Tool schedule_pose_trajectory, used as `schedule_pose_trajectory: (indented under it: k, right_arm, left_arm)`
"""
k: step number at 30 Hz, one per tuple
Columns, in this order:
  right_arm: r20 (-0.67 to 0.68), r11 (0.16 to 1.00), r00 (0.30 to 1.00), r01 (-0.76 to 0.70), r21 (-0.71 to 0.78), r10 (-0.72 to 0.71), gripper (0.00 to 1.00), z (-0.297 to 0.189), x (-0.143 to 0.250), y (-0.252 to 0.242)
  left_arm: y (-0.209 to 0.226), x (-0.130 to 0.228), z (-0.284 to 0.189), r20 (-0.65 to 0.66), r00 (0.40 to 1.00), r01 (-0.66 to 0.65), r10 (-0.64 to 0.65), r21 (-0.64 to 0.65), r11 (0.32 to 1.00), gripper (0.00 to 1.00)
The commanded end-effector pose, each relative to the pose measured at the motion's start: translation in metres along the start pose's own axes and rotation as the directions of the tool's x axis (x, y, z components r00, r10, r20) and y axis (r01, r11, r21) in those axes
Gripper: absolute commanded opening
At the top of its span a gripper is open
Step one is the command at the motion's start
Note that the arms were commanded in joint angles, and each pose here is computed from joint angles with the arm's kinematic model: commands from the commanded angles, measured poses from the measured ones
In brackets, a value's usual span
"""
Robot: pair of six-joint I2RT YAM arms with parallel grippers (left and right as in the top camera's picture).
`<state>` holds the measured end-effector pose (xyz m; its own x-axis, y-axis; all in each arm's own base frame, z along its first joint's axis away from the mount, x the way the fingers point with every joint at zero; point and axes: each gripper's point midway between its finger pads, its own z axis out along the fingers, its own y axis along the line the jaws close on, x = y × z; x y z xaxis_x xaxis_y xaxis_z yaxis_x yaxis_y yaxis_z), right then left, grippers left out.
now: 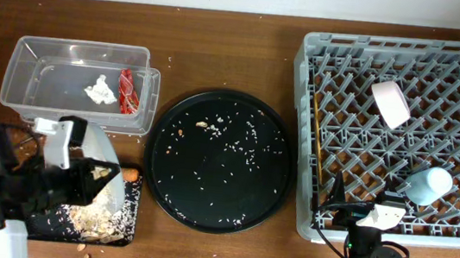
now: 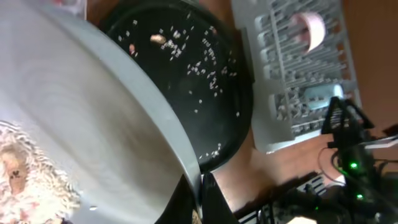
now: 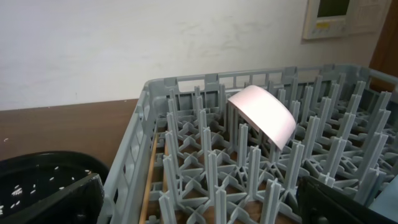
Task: Sort waste into correct bins and load items into the dishwasher rack
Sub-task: 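Grasp the white rice bowl with the left gripper and tip rice onto the black tray, then carry the empty white bowl with the left gripper and stand it in the rack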
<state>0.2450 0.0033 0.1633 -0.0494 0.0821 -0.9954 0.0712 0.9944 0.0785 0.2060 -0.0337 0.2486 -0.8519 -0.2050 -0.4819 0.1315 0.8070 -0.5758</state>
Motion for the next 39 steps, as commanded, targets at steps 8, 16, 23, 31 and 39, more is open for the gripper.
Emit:
schedule_pose_trajectory:
  k: [8,16,23,31,39]
  right_arm:
    - [-0.005,1.000,1.000,0.006,0.004,-0.006,0.98,0.000,0.003,-0.001]
    - [-0.005,1.000,1.000,0.006,0.004,-0.006,0.98,0.000,0.003,-0.001]
    - [-0.005,1.000,1.000,0.006,0.004,-0.006,0.98,0.000,0.003,-0.001]
    - [-0.005,1.000,1.000,0.006,0.004,-0.006,0.98,0.000,0.003,-0.001]
    - [-0.005,1.000,1.000,0.006,0.004,-0.006,0.98,0.000,0.003,-0.001]
  left_arm:
    - [-0.052,-0.023,-0.014,0.202,0.961,-0.241,0.190,0.269,0.932,0.00]
    - [-0.006,-0.010,0.001,0.031,0.999,-0.034,0.031,0.093,0.995,0.00]
    - [0.019,-0.005,0.004,-0.015,0.995,0.095,-0.096,-0.037,0.995,0.00]
    - [-0.062,-0.074,0.049,0.096,0.985,-0.168,0.141,0.413,0.895,0.00]
    - [-0.245,-0.095,0.192,0.404,0.816,-0.563,0.413,0.717,0.412,0.00]
